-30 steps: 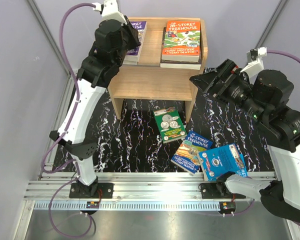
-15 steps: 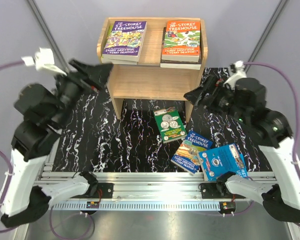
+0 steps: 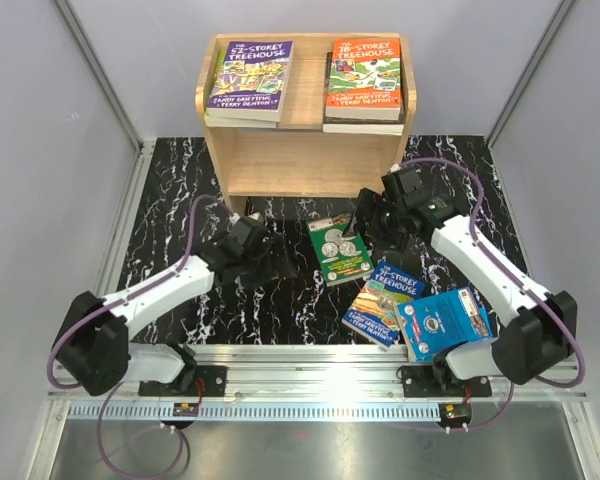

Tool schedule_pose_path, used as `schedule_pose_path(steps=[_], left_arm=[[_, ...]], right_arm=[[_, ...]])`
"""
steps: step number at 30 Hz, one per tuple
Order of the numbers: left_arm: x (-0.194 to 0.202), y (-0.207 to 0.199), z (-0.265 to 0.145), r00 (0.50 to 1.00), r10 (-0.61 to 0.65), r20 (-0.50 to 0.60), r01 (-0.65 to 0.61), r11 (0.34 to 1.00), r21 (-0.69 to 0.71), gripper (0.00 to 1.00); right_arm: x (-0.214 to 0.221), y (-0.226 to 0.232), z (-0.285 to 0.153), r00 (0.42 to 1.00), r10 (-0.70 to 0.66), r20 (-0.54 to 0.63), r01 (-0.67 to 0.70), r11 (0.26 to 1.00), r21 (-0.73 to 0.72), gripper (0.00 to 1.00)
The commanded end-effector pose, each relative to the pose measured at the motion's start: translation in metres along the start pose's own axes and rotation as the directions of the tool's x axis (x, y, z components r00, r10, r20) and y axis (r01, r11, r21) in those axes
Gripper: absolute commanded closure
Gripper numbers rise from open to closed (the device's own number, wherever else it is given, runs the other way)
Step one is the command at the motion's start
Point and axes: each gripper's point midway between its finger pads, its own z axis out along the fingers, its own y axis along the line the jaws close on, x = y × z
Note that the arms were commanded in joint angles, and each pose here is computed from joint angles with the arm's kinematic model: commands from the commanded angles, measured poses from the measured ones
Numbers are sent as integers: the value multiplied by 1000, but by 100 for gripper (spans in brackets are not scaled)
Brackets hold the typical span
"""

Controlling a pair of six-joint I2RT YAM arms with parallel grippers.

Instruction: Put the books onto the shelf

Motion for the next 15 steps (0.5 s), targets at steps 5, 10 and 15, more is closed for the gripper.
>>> schedule_pose_path(steps=[5,10,15], left_arm=[[-21,-56,39,998,-54,-9,55,983,176,1],[-21,-65,73,995,-63,-75,74,985,155,1],[-21,-70,100,992,-60,-110,74,988,134,1]], right_arm=[[14,-39,77,996,13,-90,-4,995,95,2],[17,-69,112,994,15,-110,10,974,227,2],[12,-80,134,994,-10,-105,39,959,279,2]])
